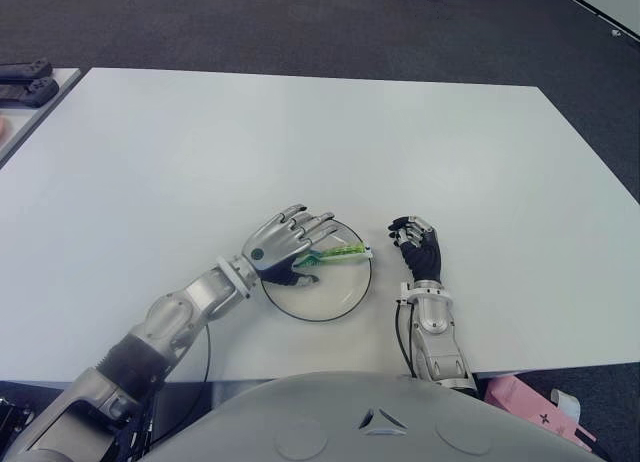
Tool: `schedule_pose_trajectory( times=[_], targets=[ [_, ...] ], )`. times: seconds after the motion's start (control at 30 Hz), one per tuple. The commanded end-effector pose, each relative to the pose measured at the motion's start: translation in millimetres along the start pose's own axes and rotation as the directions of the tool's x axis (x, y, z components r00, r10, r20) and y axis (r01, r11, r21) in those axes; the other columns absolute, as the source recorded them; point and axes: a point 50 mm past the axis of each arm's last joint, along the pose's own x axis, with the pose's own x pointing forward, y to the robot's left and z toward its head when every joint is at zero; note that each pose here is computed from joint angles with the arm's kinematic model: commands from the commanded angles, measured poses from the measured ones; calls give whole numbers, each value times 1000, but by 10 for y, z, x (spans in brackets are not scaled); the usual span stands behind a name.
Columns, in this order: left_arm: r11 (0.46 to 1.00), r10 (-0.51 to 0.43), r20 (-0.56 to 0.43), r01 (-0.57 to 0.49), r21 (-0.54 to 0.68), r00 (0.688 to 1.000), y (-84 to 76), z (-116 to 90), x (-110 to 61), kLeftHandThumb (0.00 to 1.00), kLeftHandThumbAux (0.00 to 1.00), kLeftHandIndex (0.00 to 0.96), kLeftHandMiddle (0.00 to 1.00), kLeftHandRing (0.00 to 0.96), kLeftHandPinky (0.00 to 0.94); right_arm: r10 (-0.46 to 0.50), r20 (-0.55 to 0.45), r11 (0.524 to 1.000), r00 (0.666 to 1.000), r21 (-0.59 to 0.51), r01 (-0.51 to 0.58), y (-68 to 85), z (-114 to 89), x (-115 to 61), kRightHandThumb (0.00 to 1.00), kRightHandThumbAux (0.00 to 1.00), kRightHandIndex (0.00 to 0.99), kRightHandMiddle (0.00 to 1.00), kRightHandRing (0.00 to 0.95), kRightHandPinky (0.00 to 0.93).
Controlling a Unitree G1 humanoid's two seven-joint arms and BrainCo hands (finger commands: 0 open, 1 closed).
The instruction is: Put the toothpaste on the table into the plate.
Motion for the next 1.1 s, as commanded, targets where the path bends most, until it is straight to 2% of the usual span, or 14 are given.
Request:
schedule_pose_trajectory(
  times=[0.03,0.2,0.43,0.53,0.57,0.67,0.73,0.77,0.9,1.0,1.1],
  targets=[
    [998,54,-41,-55,-26,998,-7,-38,-10,122,418,0,0,0,0,8,-49,1000,999,-20,-9,4,-74,-27,712,728,430,498,485,482],
    [957,179,-123,-202,-210,976,11,-66,-40,132,408,0,0,0,0,8,-53,1000,999,-19,-9,7,-77,-28,713,728,430,499,487,479],
    [832,291,-226,-362,-421,930,35,-119,-104,138,409,0,0,0,0,8,-59,1000,998,-15,-8,9,-92,-25,712,727,430,498,488,478],
    [720,361,-303,-470,-510,882,58,-145,-108,130,419,0,0,0,0,6,-55,1000,998,-10,-7,9,-90,-24,713,728,430,499,488,478],
    [666,378,-343,-510,-545,860,70,-163,-104,127,422,0,0,0,0,5,-55,1000,998,-9,-6,9,-91,-24,713,728,430,499,487,478],
    [554,397,-422,-579,-599,815,90,-196,-82,118,450,0,0,0,7,5,-57,1000,998,-6,-5,7,-93,-21,714,728,429,500,489,480],
    [449,383,-510,-638,-626,770,90,-229,-98,108,480,0,0,0,14,5,-56,1000,998,-5,-5,6,-93,-19,714,728,429,500,491,482],
    [384,380,-562,-678,-627,735,88,-237,-106,102,497,0,0,0,17,5,-55,1000,998,-6,-6,7,-93,-18,714,728,429,500,491,482],
    [198,392,-674,-772,-604,627,106,-271,-134,81,544,9,3,0,26,9,-52,1000,999,-7,-10,9,-93,-14,713,728,429,500,494,485],
    [91,390,-719,-801,-591,575,117,-305,-153,76,567,79,27,2,40,12,-51,1000,999,-4,-12,13,-93,-7,712,728,429,501,497,491],
    [25,362,-760,-820,-571,540,89,-358,-198,81,580,114,48,16,68,13,-49,1000,999,-3,-13,15,-96,0,711,728,429,503,500,496]
  ],
)
